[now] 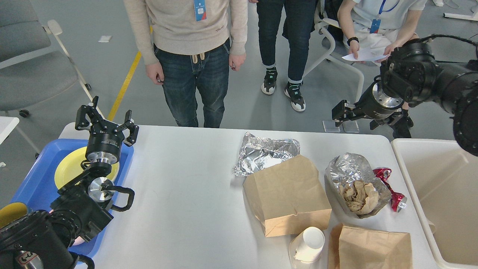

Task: Tidy desktop
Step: 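Swing the right gripper high over the table toward the brown paper bag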

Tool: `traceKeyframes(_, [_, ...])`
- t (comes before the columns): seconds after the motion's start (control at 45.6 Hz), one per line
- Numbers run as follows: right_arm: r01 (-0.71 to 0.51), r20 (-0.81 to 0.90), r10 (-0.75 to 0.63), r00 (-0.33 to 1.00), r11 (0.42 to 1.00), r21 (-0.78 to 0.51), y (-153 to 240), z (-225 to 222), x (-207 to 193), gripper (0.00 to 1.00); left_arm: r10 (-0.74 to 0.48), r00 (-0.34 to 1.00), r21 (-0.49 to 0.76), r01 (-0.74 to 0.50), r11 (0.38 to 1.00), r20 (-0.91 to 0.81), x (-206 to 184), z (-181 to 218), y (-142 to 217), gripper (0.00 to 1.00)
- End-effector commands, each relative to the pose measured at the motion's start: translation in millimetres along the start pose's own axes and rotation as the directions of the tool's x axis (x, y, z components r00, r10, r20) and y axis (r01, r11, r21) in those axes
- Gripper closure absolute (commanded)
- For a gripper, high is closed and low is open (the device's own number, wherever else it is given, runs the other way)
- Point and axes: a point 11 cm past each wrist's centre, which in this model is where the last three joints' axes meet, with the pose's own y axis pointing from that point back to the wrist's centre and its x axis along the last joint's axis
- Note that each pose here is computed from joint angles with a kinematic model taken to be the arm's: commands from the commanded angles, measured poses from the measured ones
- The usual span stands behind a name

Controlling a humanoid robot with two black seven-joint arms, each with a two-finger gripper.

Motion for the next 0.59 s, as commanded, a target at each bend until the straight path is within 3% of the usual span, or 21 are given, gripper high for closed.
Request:
traceKeyframes(0.0, [0.013, -0.027, -0.013, 1.0, 1.0, 0.026, 20.2, -18.4, 1.1, 0.0, 0.0, 1.0, 0.0, 0.0, 1.0, 0.0, 0.0, 0.0, 0.0, 0.03])
traceKeyframes(0.241, [-0.012, -0.147, 0.014, 0.989, 1.0, 0.019, 54.0, -68.5, 6.5, 0.0, 0.0, 1.0, 0.0, 0.0, 1.0, 0.0, 0.0, 0.0, 0.0, 0.03])
traceKeyframes(0.57, [-0.08, -0.267, 0.06, 0.962, 0.995, -0.067, 107.4, -84.2, 12.5, 0.0, 0.0, 1.0, 0.0, 0.0, 1.0, 0.0, 0.0, 0.0, 0.0, 0.03])
